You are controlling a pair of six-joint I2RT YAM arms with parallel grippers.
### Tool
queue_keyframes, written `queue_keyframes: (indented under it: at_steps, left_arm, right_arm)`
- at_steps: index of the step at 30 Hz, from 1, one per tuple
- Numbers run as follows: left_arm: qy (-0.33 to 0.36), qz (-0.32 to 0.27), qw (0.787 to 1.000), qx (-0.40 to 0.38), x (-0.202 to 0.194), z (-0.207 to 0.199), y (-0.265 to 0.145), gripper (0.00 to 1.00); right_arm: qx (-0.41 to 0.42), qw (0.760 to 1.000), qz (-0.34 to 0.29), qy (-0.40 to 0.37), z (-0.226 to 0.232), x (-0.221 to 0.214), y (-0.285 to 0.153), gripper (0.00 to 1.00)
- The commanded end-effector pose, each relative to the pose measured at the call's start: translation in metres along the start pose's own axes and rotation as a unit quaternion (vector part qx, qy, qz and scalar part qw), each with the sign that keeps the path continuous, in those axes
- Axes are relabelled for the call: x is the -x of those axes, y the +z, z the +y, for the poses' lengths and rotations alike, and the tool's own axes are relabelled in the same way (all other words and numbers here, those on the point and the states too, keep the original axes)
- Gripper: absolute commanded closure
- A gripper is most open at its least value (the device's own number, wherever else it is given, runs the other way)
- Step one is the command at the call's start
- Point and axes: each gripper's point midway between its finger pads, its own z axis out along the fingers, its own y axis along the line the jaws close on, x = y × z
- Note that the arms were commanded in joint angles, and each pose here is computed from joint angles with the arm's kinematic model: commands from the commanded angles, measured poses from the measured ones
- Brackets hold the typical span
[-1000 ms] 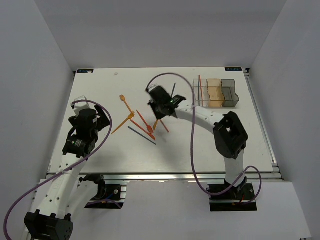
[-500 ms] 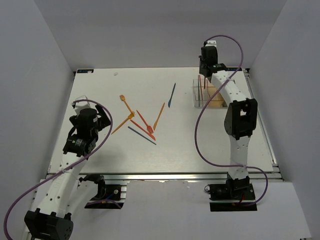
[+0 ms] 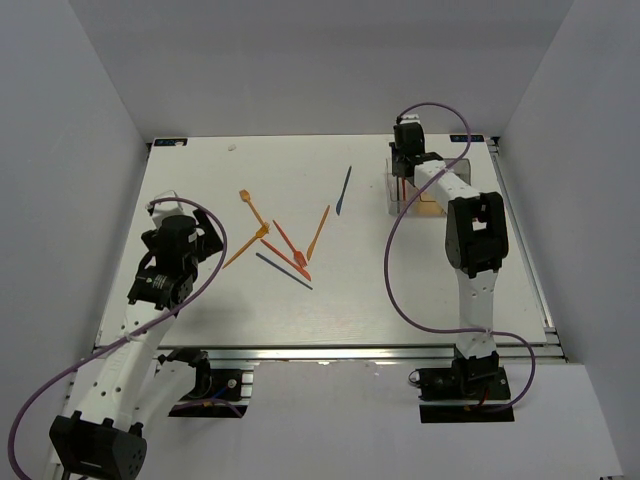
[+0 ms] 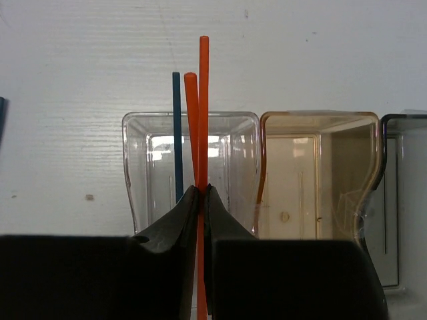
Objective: Sort the eating utensils into containers
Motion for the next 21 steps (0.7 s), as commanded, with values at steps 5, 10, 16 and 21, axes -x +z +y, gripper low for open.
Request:
queue_keyframes:
  at_steps: [5, 10, 16, 21]
  left_arm:
    - [0.001, -0.006, 1.000, -0.009, 0.005, -0.004, -0.001, 0.02]
    - [0.002, -0.004, 1.000, -0.009, 0.005, -0.005, 0.000, 0.02]
    - [0.001, -0.008, 1.000, -0.008, 0.006, -0.004, -0.002, 0.02]
    - [0.001, -0.008, 1.000, -0.006, 0.006, -0.003, -0.002, 0.02]
  right_arm:
    - [0.009, 0.998, -0.065, 0.020, 0.001, 0.042, -0.013, 1.00]
    - [0.009, 0.998, -0.061, 0.027, -0.001, 0.041, -0.019, 0.68]
    - [0.008, 0.997, -0.075, 0.034, -0.007, 0.063, -0.042, 0.48]
    - [0.034, 0.993, -0.100, 0.043, 0.000, 0.090, -0.085, 0.48]
